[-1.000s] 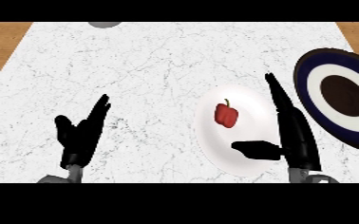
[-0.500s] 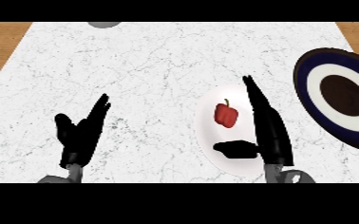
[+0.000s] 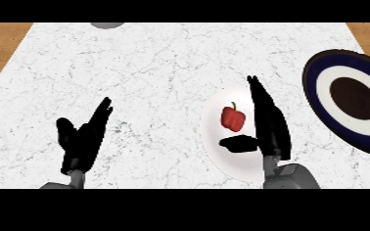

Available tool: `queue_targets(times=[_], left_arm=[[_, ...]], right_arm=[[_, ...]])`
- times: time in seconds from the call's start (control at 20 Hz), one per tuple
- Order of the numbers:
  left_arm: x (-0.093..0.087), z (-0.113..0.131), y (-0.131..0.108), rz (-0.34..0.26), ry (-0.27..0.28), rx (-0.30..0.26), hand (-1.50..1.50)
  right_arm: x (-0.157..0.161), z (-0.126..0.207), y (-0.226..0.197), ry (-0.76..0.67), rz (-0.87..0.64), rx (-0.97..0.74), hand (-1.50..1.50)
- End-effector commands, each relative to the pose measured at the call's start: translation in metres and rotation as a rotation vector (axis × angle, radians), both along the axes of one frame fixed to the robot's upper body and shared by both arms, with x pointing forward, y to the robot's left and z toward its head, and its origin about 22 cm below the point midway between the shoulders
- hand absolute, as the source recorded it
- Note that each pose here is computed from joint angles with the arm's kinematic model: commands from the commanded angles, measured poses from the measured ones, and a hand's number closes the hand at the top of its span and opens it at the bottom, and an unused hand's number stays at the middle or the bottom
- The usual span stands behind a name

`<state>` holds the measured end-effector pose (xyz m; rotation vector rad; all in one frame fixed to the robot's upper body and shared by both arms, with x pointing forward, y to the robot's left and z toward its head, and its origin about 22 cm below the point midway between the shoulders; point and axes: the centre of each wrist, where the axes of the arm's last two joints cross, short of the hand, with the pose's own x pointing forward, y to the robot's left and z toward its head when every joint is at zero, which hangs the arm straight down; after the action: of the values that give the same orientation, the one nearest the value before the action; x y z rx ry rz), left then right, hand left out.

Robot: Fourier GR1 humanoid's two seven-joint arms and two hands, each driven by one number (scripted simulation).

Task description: Pick the bell pepper from the plate and place it in the plate

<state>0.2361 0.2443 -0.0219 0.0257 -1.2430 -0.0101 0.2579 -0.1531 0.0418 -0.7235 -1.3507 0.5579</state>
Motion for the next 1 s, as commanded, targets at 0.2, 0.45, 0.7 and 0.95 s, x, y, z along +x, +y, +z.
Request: queue_targets(times=[0.2, 0.45, 0.7, 0.95], left_arm=[[0.005, -0.012, -0.001, -0.007, 0.048, -0.005, 0.00], [-0.005, -0.006, -0.006, -0.023, 0.042, -0.012, 0.00], [0.006, -0.021, -0.001, 0.005, 0.058, -0.018, 0.00], [0.000, -0.002, -0.007, -0.002, 0.044, -0.015, 0.00]], right_arm=[[0.016, -0.017, 0.015, 0.048, 0.026, -0.012, -1.50], [0.045, -0.020, 0.010, 0.083, 0.040, -0.022, -1.50], [0.038, -0.037, 0.031, 0.054, 0.112, -0.161, 1.50], [0.034, -0.052, 0.018, 0.013, 0.091, -0.199, 1.50]])
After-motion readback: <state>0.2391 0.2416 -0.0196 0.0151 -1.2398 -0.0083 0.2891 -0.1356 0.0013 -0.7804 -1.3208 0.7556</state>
